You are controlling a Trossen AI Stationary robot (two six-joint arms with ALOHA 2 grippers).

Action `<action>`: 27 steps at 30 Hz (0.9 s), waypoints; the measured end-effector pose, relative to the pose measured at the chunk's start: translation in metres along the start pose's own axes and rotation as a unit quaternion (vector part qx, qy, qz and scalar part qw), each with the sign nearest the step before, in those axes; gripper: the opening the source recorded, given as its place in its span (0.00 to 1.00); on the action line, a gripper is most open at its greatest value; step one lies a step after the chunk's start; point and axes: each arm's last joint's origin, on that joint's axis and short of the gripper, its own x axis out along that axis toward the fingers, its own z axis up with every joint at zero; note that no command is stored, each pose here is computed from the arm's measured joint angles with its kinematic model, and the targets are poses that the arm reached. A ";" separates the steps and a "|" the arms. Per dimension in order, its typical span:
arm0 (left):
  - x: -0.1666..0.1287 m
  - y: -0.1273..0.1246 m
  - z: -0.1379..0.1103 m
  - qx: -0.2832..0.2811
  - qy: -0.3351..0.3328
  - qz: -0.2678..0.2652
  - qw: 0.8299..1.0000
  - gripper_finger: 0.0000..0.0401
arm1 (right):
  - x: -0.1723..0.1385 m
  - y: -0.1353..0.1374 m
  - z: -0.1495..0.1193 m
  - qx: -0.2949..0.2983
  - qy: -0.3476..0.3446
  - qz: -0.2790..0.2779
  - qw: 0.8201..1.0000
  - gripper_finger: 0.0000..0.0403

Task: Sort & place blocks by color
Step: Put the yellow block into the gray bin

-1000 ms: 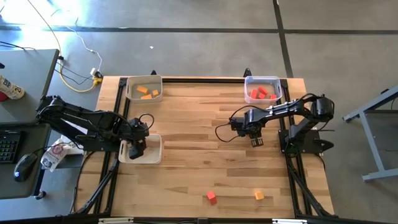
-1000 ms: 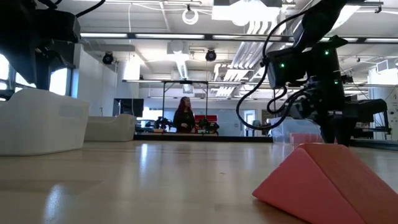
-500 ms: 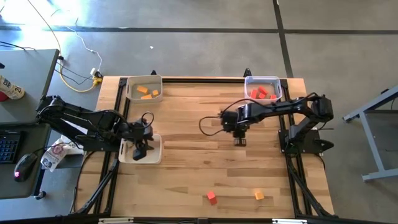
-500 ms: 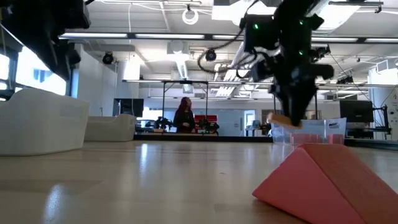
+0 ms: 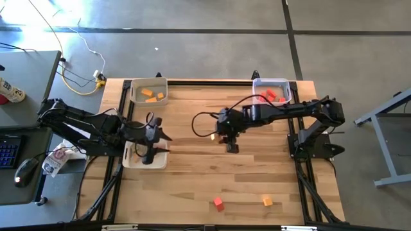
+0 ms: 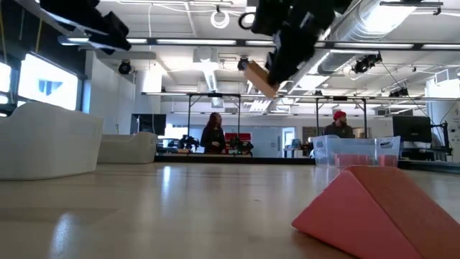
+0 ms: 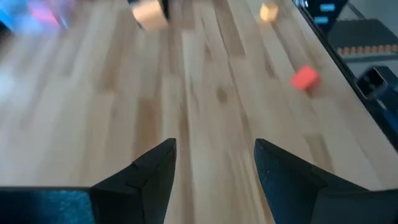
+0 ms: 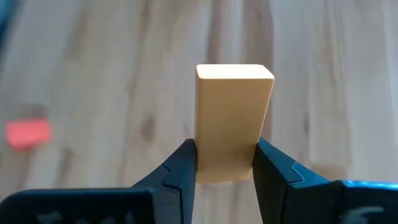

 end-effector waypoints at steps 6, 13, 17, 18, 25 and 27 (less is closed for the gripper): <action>0.001 0.000 0.011 0.053 -0.056 0.010 0.997 0.51 | -0.001 0.002 0.013 0.014 -0.066 0.043 0.997 0.24; 0.013 -0.002 0.020 0.091 -0.086 0.010 0.992 0.51 | -0.002 0.006 0.019 0.003 -0.098 0.112 0.989 0.24; 0.024 -0.004 0.025 0.113 -0.100 0.012 0.989 0.51 | -0.003 0.008 0.022 0.014 -0.112 0.148 0.983 0.24; 0.027 -0.005 0.026 0.117 -0.103 0.013 0.988 0.51 | -0.003 0.008 0.023 0.016 -0.113 0.150 0.982 0.24; 0.048 -0.008 0.033 0.128 -0.134 0.016 0.983 0.51 | 0.001 0.015 0.023 0.017 -0.110 0.160 0.981 0.26; 0.054 -0.008 0.036 0.131 -0.131 0.016 0.983 0.51 | 0.001 0.018 0.024 0.011 -0.111 0.168 0.979 0.25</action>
